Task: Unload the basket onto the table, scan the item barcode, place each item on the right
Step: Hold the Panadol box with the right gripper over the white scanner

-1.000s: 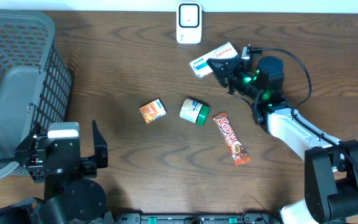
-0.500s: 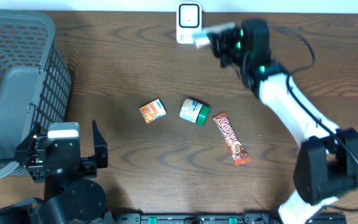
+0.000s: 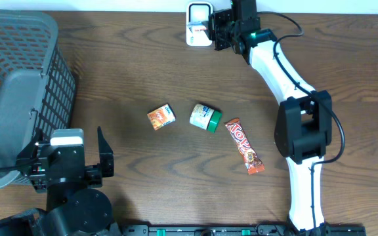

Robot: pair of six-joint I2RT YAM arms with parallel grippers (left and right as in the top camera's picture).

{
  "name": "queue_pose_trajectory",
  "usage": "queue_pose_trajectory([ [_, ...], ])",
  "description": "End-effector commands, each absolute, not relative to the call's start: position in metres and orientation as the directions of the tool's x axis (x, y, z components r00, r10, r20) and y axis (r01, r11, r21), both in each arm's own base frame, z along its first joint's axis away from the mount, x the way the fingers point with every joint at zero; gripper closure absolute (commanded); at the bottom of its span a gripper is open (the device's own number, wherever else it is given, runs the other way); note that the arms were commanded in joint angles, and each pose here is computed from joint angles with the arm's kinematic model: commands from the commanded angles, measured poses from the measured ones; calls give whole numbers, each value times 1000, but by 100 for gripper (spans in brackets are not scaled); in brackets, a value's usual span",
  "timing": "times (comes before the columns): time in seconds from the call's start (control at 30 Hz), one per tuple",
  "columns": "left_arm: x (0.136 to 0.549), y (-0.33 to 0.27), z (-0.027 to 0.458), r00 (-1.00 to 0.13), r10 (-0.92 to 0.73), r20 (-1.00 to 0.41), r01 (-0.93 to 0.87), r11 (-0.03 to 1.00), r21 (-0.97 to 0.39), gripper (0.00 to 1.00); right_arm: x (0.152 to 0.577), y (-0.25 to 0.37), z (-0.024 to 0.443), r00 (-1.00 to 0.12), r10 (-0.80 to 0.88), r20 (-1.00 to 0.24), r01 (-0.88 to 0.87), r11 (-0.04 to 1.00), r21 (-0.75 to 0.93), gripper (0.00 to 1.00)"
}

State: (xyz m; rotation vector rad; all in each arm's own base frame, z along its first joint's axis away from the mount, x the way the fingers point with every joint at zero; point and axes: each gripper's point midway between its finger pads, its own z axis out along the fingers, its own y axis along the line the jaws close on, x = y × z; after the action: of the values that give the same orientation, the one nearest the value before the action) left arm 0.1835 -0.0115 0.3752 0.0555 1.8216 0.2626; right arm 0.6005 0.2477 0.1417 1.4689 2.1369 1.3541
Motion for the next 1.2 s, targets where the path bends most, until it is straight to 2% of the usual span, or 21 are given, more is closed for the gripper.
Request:
queue_pose_trajectory([
  [0.0,183,-9,376,-264,164,-951,-107,974,198,2,612,246,181,-482,820,308,572,28,819,98],
  [0.1,183,-9,376,-264,164,-951,-107,974,198,2,617,240,187,-466,829,311,567,10,824,98],
  [0.27,183,-9,376,-264,164,-951,-107,974,198,2,618,224,175,-362,865,347,629,-48,776,98],
  [0.47,183,-9,376,-264,164,-951,-107,974,198,2,626,207,172,-288,909,300,617,-63,785,98],
  [0.8,183,-9,376,-264,164,-951,-107,974,198,2,630,200,157,-258,941,217,610,-16,792,98],
  [0.9,183,-9,376,-264,164,-951,-107,974,198,2,635,206,159,-282,938,200,579,0,816,98],
  [1.17,183,-9,376,-264,164,-951,-107,974,198,2,636,230,115,-307,913,268,623,-20,782,98],
])
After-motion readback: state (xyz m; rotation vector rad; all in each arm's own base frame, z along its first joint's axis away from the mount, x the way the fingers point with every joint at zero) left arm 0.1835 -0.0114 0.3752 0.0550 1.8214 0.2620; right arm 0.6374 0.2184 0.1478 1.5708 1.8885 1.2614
